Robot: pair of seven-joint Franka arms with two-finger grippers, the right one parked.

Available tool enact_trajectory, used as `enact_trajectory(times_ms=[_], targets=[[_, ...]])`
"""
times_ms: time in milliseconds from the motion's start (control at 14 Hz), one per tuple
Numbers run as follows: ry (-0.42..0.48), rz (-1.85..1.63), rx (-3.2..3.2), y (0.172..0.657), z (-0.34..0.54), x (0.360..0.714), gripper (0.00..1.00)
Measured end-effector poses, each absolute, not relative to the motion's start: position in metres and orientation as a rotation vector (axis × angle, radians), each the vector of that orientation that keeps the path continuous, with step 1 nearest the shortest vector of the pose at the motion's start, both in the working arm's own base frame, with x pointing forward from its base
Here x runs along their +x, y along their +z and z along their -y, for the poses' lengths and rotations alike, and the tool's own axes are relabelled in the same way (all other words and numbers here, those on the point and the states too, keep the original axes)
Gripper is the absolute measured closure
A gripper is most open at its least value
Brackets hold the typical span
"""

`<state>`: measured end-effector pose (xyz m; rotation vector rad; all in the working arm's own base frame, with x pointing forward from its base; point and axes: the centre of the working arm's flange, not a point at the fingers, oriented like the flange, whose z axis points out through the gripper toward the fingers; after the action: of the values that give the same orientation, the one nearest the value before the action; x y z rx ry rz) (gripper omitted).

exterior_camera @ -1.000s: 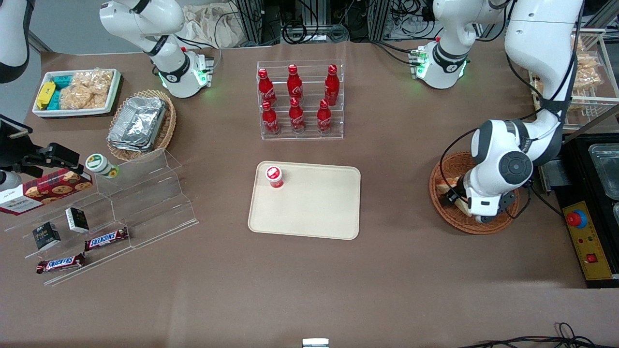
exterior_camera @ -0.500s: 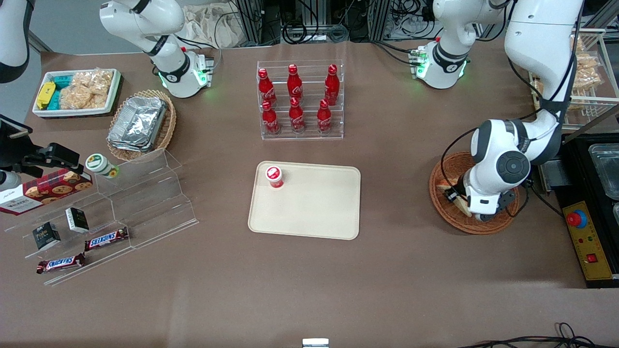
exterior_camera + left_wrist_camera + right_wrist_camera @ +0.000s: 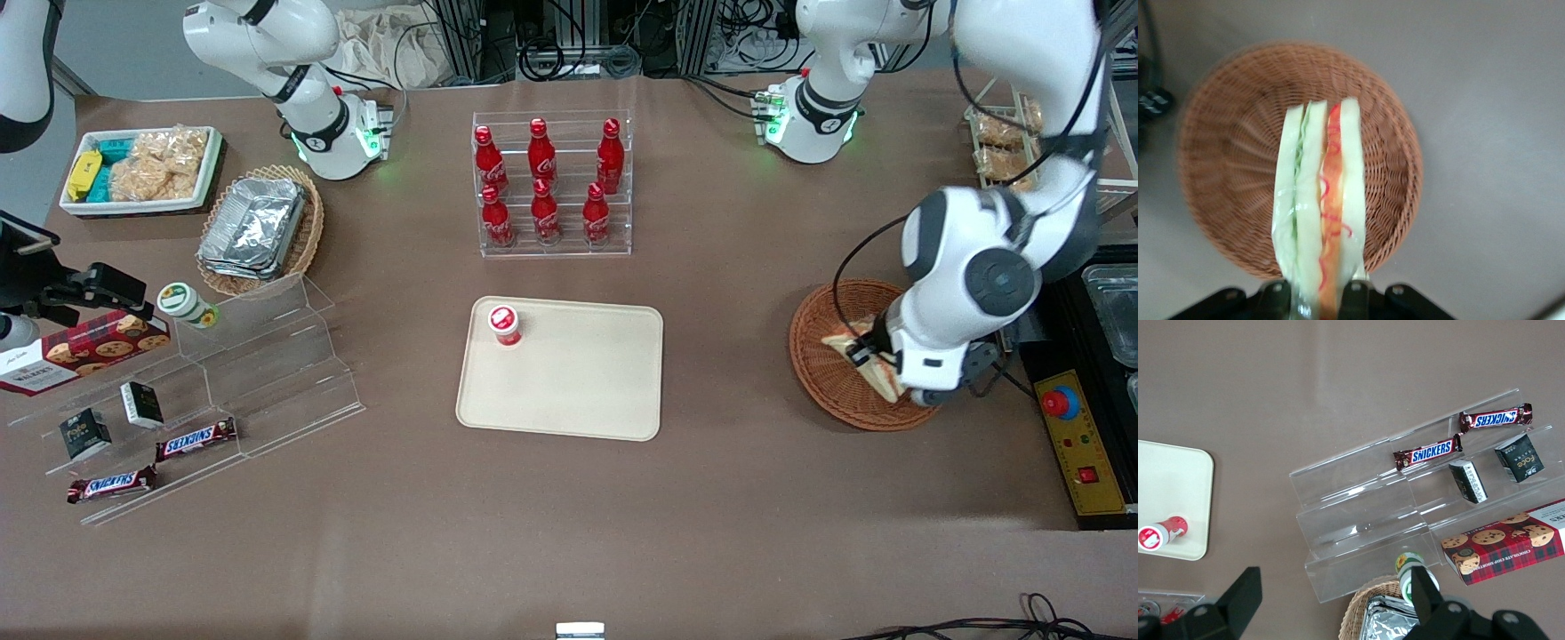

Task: Place sandwich from basket to tray
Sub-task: 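Lift the sandwich up out of the basket with the left gripper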

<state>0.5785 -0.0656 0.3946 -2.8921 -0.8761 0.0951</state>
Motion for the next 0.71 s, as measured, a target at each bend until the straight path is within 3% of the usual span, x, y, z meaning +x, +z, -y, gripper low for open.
enact_trajectory(times_ms=[357, 714], targets=[[0.038, 0.751, -2.934, 0.578, 0.092, 0.549, 0.81], [-0.003, 0.593, -3.019, 0.669, 0.196, 0.505, 0.81]])
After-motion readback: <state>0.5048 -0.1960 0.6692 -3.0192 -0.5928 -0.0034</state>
